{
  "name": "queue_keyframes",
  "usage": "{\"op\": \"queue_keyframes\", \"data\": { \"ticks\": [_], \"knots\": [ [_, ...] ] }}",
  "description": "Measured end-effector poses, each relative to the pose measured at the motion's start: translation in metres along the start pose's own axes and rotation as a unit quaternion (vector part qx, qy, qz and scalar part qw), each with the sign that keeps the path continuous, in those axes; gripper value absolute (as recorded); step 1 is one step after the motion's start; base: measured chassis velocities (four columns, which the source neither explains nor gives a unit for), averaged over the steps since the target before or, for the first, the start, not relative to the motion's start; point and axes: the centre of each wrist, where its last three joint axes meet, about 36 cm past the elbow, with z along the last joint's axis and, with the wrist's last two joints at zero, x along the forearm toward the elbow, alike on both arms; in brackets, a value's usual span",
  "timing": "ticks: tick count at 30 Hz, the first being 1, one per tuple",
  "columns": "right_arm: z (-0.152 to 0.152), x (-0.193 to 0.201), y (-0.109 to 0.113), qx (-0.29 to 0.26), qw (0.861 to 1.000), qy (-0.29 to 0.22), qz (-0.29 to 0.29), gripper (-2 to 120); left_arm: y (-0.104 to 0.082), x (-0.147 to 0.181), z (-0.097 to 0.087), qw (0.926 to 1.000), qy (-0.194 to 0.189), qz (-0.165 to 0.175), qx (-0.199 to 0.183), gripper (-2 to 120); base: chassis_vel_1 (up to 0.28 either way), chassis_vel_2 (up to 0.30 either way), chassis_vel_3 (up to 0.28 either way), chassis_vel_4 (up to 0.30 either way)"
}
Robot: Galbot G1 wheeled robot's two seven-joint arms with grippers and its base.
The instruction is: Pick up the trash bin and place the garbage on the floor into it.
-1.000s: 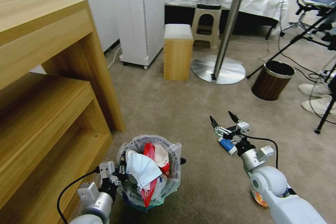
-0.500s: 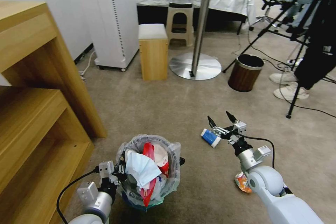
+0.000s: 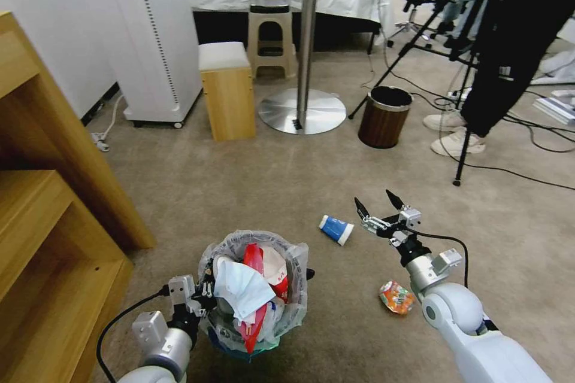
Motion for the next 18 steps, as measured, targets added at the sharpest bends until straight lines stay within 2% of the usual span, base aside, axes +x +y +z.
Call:
{"op": "queue_keyframes", "data": {
  "ticks": [18],
  "knots": [
    [0.009, 0.0014, 0.0016, 0.009, 1.0, -0.01, 0.012, 100, 0.0041, 0.0008, -0.0047, 0.9998, -0.013, -0.009, 0.007, 1, -0.003, -0.003, -0.002, -0.003]
  ]
}}
